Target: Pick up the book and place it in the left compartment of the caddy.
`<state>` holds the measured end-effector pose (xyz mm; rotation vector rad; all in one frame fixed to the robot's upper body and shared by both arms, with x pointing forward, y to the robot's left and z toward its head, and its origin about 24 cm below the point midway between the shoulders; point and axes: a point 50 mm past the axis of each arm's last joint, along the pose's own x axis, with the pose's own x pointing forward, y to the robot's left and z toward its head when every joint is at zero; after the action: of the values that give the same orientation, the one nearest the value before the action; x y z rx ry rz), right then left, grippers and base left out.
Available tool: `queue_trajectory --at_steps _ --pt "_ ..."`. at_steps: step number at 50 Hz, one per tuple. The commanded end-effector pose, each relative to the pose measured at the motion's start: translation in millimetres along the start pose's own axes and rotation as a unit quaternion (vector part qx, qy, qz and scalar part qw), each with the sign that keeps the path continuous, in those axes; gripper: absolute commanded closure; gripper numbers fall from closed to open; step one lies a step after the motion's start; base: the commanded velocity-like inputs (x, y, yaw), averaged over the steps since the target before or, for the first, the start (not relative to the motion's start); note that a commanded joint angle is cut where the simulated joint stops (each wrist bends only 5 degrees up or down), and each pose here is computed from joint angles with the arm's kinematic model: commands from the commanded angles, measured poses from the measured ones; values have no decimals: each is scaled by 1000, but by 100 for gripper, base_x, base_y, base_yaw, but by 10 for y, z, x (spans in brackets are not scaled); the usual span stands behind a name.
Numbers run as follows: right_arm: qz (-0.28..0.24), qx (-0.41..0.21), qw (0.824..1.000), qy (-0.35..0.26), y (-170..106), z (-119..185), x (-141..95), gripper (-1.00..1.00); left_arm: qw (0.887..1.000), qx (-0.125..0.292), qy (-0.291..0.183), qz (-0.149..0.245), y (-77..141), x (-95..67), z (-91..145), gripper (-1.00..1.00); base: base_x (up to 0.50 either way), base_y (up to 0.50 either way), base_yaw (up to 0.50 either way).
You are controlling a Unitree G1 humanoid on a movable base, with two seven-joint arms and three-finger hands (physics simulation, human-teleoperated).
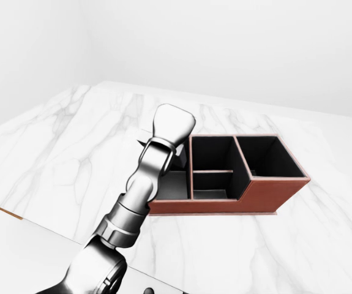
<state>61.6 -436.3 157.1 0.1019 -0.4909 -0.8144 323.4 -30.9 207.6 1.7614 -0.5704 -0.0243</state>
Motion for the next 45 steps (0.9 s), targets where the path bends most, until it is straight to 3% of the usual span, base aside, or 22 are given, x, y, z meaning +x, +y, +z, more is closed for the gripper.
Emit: queue_trajectory --at_steps 1,10,18,37,39,45 --pt "0 -1 1000 2 -3 -7 -3 -100 1000 9 -15 13 0 67 62 100 0 0 0" --pt "0 -2 1000 0 -2 3 -2 -100 1000 10 -17 4 -54 64 67 100 0 0 0" --pt "-1 0 1000 4 -6 -21 1 -100 999 8 -31 -25 -234 79 130 100 0 0 0" --pt "0 1 1000 6 0 -34 6 -100 998 11 -50 -42 -327 150 195 100 0 0 0" --pt "1 0 1000 3 -2 -11 2 -100 996 6 -64 -60 -556 151 241 100 0 0 0" --pt "2 -1 1000 -2 7 10 2 -100 996 8 -66 -66 -605 171 209 100 0 0 0"
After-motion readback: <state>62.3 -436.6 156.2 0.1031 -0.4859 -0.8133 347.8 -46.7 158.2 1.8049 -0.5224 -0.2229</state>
